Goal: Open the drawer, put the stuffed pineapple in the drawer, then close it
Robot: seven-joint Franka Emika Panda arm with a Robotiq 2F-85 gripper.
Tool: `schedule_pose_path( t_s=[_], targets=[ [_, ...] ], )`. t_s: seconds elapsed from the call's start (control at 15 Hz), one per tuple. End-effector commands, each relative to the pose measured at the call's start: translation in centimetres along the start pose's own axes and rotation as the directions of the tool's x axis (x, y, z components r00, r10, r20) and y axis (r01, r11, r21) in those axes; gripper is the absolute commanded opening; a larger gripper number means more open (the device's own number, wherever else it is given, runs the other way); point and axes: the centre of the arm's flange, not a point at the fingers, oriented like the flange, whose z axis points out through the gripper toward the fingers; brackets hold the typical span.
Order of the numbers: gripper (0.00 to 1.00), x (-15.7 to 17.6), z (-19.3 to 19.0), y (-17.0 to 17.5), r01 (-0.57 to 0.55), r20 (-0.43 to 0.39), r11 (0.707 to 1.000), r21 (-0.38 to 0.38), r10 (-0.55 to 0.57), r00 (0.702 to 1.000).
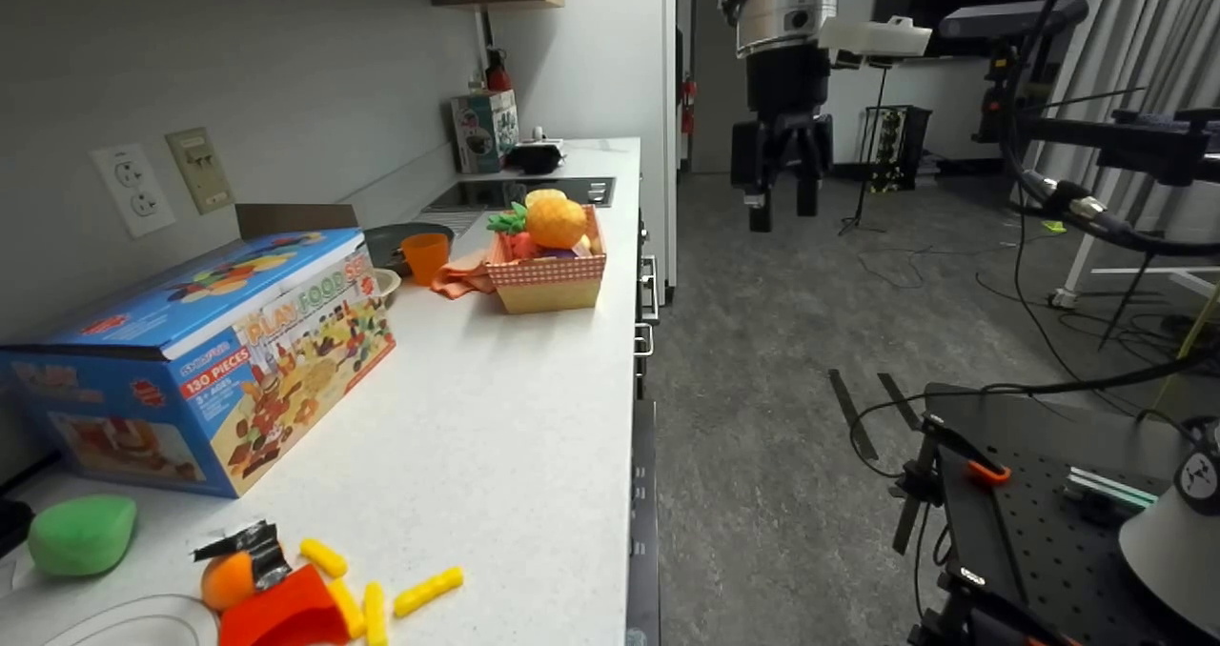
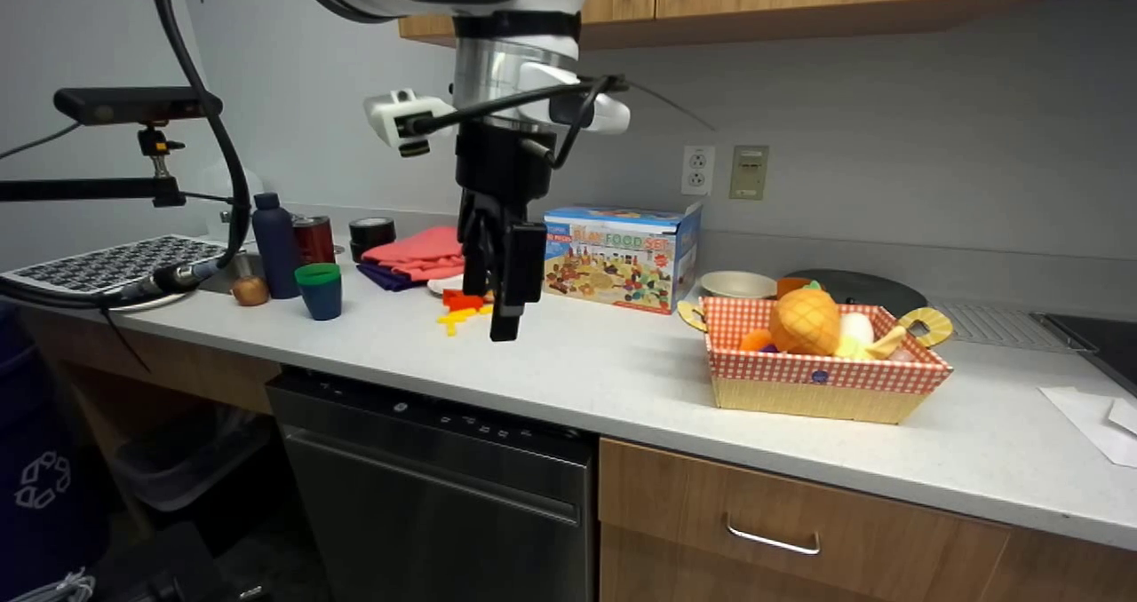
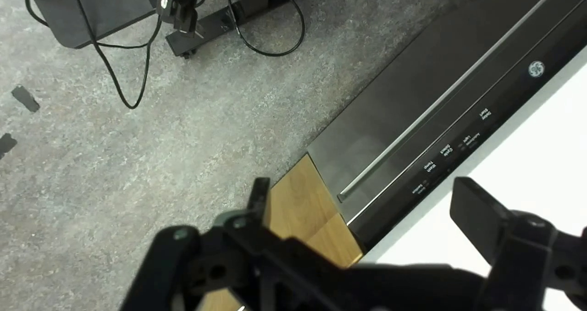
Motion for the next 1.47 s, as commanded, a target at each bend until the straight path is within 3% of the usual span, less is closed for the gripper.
schedule_pose_path(
  t_s=[0.0,0.2,0.33,0.6,0.8,0.87,0.93,1.2,1.4],
  targets=[
    [1.0,0.0,0.0,-0.1,-0.002,0.001,1.0,-0.001,0.002,1.0],
    [1.0,4.8,1.7,2.9,-0.159,-0.035,0.987,0.035,0.16,0.986],
    [1.0,7.9,3.9,5.9,-0.268,-0.056,0.962,0.057,0.271,0.961],
    [1.0,14.0,9.6,11.8,-0.434,-0.061,0.893,0.116,0.443,0.894],
    [1.0,18.1,12.3,13.3,-0.535,-0.028,0.831,0.152,0.545,0.838],
    [1.0,18.7,12.5,13.3,-0.557,-0.025,0.816,0.157,0.567,0.823],
    [1.0,14.9,12.5,13.3,-0.508,-0.032,0.851,0.134,0.517,0.856],
    [1.0,17.4,13.5,13.3,-0.537,-0.032,0.832,0.136,0.546,0.837],
    [1.0,19.6,16.0,14.3,-0.591,-0.059,0.795,0.132,0.602,0.796]
  ],
)
